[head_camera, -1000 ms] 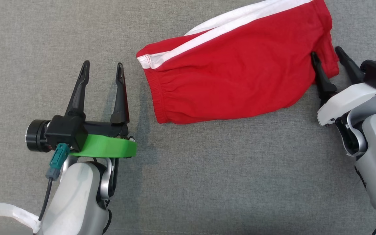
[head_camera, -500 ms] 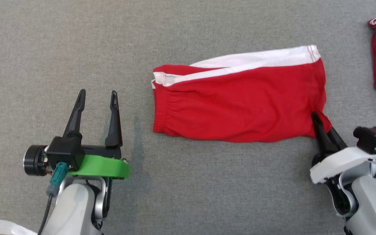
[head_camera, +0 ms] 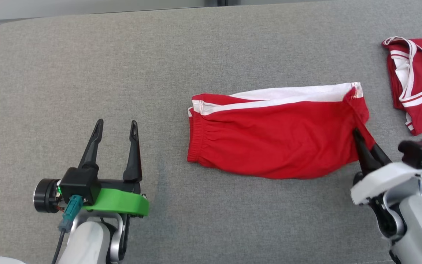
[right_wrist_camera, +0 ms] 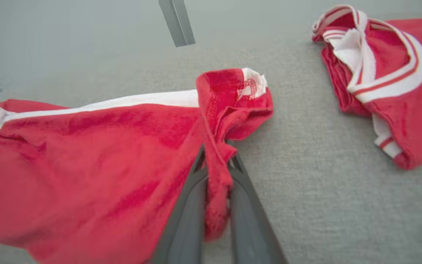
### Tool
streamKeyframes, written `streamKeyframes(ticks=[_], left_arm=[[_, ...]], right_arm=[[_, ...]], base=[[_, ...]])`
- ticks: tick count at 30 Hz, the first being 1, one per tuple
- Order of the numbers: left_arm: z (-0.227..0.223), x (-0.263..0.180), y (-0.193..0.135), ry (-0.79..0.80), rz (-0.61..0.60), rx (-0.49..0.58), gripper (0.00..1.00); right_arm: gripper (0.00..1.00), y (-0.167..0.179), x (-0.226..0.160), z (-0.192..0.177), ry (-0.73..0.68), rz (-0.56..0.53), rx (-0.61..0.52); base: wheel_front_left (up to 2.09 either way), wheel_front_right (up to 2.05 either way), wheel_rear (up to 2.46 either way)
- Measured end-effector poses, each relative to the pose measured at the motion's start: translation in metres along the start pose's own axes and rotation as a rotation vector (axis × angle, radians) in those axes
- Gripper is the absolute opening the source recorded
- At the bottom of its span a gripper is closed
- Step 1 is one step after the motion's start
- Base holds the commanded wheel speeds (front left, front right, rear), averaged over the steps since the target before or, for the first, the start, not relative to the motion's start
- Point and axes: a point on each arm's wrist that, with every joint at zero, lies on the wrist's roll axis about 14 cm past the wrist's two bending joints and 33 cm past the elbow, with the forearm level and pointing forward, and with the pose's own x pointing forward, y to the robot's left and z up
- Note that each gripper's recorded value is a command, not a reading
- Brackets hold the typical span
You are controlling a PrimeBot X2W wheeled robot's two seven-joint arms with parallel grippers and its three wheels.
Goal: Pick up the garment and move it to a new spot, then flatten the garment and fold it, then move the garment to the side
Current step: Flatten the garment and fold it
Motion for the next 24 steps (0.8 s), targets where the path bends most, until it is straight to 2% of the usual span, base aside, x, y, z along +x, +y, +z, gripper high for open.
streamKeyframes(ticks=[4, 8, 12, 15, 16, 17, 18, 21, 24], left_arm=[[0.002, -0.002, 0.002, -0.002, 0.005, 0.001, 1.0], [0.004, -0.003, 0.005, -0.006, 0.017, -0.002, 1.0], [0.005, -0.004, 0.009, -0.01, 0.033, -0.007, 1.0], [0.005, -0.006, 0.013, -0.009, 0.049, -0.015, 1.0], [0.003, -0.008, 0.014, -0.005, 0.053, -0.014, 1.0], [0.003, -0.009, 0.015, -0.004, 0.056, -0.014, 1.0], [0.002, -0.009, 0.016, -0.003, 0.059, -0.015, 1.0], [0.0, -0.01, 0.017, 0.004, 0.066, -0.017, 1.0], [-0.001, -0.009, 0.018, 0.003, 0.069, -0.019, 1.0]], right_arm=[[0.0, 0.06, 0.025, 0.038, -0.054, 0.174, -0.05], [0.0, 0.14, 0.034, 0.057, -0.068, 0.382, -0.076], [0.0, 0.211, 0.024, 0.042, -0.016, 0.563, -0.057], [0.0, 0.237, 0.016, 0.015, 0.069, 0.631, -0.043], [0.13, 0.242, 0.014, 0.006, 0.096, 0.645, -0.036], [0.47, 0.246, 0.012, 0.0, 0.111, 0.654, -0.037], [1.0, 0.248, 0.011, -0.005, 0.12, 0.662, -0.04], [1.0, 0.254, 0.009, -0.004, 0.089, 0.68, -0.026], [1.0, 0.251, 0.01, 0.011, -0.006, 0.68, -0.031]], base=[[0.0, 0.0, 0.0], [0.0, 0.0, 0.0], [0.0, 0.0, 0.0], [0.0, 0.0, 0.0], [0.0, 0.0, 0.0], [0.0, 0.0, 0.0], [0.0, 0.0, 0.0], [0.0, 0.0, 0.0], [0.0, 0.0, 0.0]])
